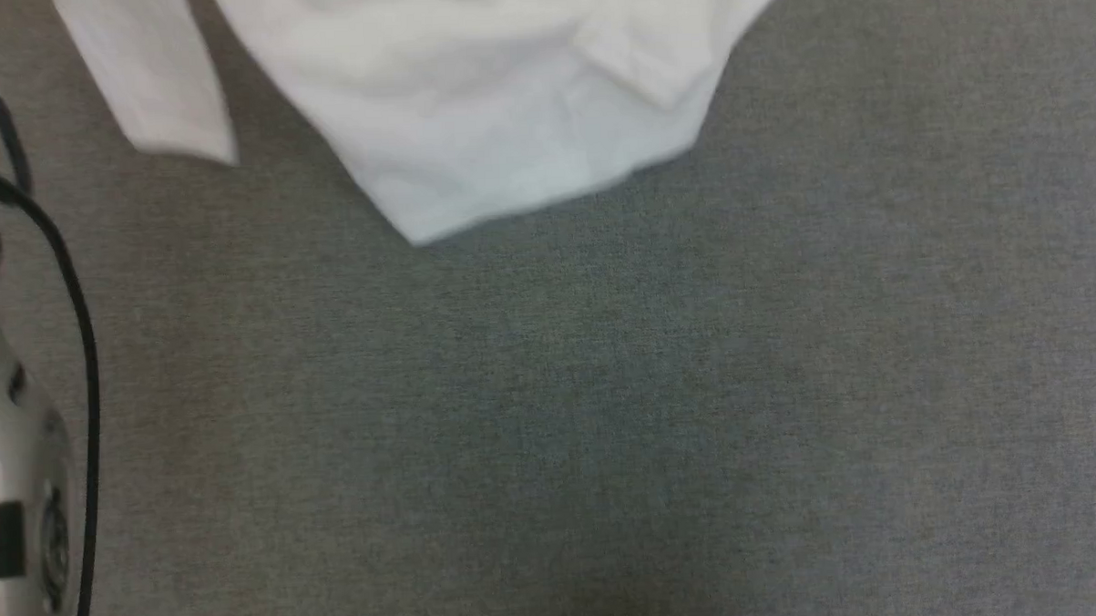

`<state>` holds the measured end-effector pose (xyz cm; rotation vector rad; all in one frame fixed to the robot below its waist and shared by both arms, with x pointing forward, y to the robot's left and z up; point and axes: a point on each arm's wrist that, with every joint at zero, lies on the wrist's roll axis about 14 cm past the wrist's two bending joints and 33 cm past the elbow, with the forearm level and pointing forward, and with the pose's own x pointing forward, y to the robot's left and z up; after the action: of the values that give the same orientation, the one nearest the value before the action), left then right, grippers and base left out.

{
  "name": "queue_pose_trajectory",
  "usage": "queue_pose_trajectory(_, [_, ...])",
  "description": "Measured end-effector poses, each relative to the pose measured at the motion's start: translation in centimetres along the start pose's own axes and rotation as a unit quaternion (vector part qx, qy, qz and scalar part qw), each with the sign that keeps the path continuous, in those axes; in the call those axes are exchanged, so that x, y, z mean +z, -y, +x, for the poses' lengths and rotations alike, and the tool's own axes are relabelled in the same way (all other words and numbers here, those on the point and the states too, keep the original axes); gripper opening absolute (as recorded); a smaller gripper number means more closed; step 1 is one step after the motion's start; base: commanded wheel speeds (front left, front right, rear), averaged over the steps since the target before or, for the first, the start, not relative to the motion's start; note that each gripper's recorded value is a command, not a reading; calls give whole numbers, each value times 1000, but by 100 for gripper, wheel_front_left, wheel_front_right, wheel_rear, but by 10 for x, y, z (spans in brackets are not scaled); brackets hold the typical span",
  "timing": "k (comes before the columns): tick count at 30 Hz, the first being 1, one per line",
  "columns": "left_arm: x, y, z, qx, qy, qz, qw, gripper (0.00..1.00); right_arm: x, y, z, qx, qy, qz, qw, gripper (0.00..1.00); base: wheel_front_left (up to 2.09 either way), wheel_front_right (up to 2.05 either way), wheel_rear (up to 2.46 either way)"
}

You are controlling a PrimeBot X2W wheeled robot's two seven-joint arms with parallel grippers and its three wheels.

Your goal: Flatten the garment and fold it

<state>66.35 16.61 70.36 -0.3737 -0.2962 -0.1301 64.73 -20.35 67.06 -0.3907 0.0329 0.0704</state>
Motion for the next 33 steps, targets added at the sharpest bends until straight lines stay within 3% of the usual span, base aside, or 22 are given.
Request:
queue_pose_trajectory(6, [15,-10,32,18,87,-36,995,0,32,25,29,-47,85,-3,995,0,0,0,0])
queue_pose_trajectory(8, [16,-11,38,20,107,-25,994,0,47,32,32,-61,125,-15,990,0,0,0,0])
queue_pose_trajectory(13, [14,-13,43,19,125,-18,992,0,43,30,42,-62,132,-35,989,0,0,0,0])
queue_pose_trajectory(17, [-57,-36,24,26,18,12,999,0,-32,0,47,-19,54,-16,998,0,0,0,0])
queue_pose_trajectory(20, [-126,-58,-13,41,-93,30,994,0,-89,-23,34,14,-9,6,1000,0,0,0,0])
queue_pose_trajectory(25, [-208,-87,-104,58,-255,57,963,0,-164,-57,-11,61,-100,53,992,0,0,0,0])
queue_pose_trajectory(30, [-243,-98,-196,77,-365,47,927,0,-207,-83,-70,94,-167,110,975,0,0,0,0])
queue_pose_trajectory(33, [-244,-94,-237,89,-394,23,915,0,-221,-91,-107,102,-195,142,965,0,0,0,0])
